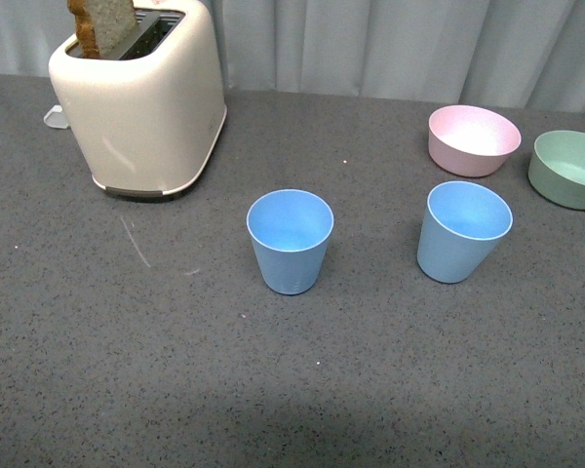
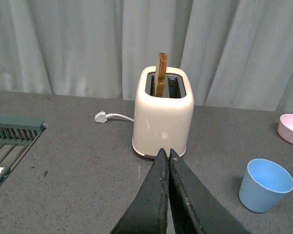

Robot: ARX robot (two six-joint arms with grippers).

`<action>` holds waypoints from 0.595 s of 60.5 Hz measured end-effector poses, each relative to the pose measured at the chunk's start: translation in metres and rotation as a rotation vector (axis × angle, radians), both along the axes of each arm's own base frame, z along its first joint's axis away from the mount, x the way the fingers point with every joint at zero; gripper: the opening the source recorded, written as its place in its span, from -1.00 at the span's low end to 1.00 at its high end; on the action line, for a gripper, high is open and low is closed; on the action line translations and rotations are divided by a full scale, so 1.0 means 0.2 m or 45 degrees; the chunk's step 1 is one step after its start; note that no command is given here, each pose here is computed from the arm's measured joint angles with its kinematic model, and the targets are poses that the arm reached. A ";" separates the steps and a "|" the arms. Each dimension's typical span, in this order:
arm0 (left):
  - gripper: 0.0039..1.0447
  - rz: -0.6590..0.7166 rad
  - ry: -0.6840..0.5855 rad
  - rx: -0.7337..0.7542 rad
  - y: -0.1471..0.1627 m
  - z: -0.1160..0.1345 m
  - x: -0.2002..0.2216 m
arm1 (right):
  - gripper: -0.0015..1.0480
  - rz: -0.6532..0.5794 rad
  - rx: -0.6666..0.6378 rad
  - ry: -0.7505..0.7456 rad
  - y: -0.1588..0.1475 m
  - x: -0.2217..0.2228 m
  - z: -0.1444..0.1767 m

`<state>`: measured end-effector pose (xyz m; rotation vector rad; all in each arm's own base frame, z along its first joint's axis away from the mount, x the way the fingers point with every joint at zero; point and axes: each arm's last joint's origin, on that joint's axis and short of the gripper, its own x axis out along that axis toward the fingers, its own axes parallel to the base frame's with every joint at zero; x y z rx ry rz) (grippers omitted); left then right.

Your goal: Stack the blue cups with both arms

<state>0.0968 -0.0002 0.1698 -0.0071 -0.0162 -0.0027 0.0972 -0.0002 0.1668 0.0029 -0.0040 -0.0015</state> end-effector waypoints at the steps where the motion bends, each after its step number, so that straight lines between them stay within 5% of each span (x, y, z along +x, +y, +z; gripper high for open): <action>1: -0.93 0.000 0.000 0.000 0.00 0.00 0.00 | 0.81 0.000 0.000 0.000 0.00 0.00 0.00; 28: 0.66 0.000 -0.001 0.000 0.00 0.00 0.00 | 0.81 0.000 0.000 0.000 0.00 0.00 0.00; 33: 0.91 0.000 -0.001 0.000 0.00 0.00 0.00 | 0.81 0.063 -0.140 0.013 0.00 0.01 0.00; 36: 0.88 0.000 -0.001 0.002 0.00 0.00 0.00 | 0.81 0.088 -0.238 0.036 0.00 0.04 0.00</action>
